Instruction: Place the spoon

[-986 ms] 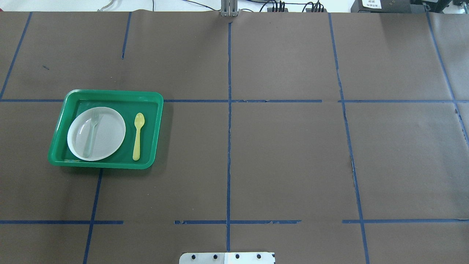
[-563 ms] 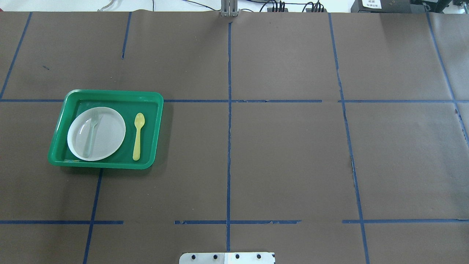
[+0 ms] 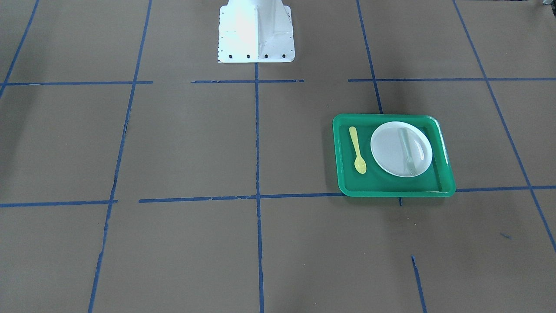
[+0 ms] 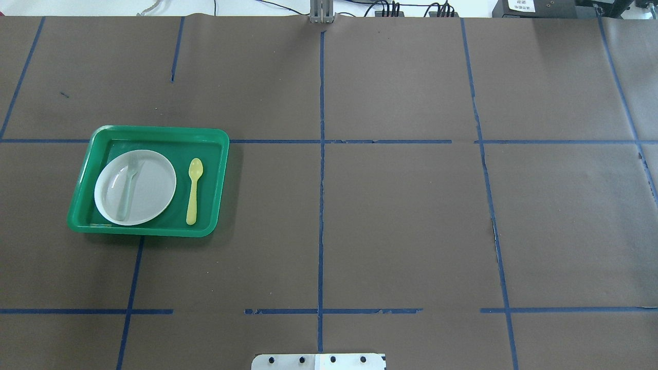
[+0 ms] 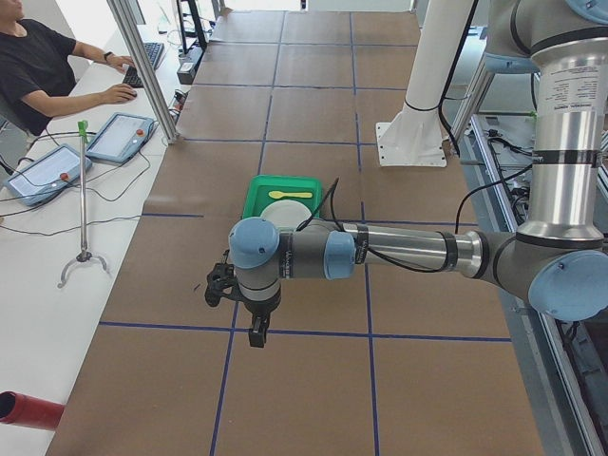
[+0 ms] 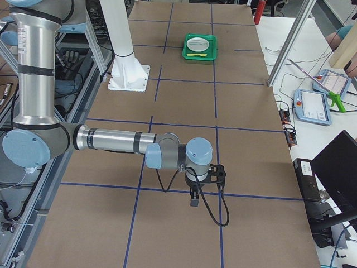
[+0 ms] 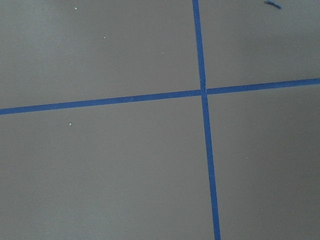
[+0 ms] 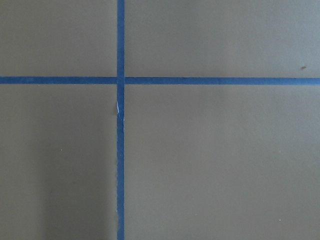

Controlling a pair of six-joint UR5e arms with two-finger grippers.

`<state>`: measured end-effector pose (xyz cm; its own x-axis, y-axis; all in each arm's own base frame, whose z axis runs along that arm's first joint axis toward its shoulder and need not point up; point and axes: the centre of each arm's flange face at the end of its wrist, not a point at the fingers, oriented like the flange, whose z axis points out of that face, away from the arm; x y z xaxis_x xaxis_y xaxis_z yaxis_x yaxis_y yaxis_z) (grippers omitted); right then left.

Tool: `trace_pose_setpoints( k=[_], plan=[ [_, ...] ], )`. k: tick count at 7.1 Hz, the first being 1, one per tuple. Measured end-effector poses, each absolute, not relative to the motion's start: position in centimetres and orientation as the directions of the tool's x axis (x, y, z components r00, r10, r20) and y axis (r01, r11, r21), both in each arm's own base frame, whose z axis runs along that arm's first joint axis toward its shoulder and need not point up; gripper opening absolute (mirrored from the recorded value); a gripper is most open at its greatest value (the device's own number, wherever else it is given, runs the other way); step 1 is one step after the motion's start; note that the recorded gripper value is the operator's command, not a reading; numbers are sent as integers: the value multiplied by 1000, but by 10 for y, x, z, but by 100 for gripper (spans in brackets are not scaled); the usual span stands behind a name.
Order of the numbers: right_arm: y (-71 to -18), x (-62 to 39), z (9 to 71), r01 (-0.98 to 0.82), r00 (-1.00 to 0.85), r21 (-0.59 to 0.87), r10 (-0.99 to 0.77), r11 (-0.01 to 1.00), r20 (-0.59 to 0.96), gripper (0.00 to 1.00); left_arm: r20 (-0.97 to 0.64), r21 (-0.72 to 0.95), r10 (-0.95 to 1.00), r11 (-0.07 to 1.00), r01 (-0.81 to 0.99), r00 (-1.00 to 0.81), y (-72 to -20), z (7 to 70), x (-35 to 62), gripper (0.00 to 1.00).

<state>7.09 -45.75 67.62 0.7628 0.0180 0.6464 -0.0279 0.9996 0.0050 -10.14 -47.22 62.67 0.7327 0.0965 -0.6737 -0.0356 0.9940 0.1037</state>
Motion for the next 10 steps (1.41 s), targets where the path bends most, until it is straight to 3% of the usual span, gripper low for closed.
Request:
trace_pose_setpoints(
  k=[10],
  plan=[
    [-457,71,676,-28,763,4,19,1000,646,100,-666,150,128,988,-36,735,-483,602,-102,100]
  ],
)
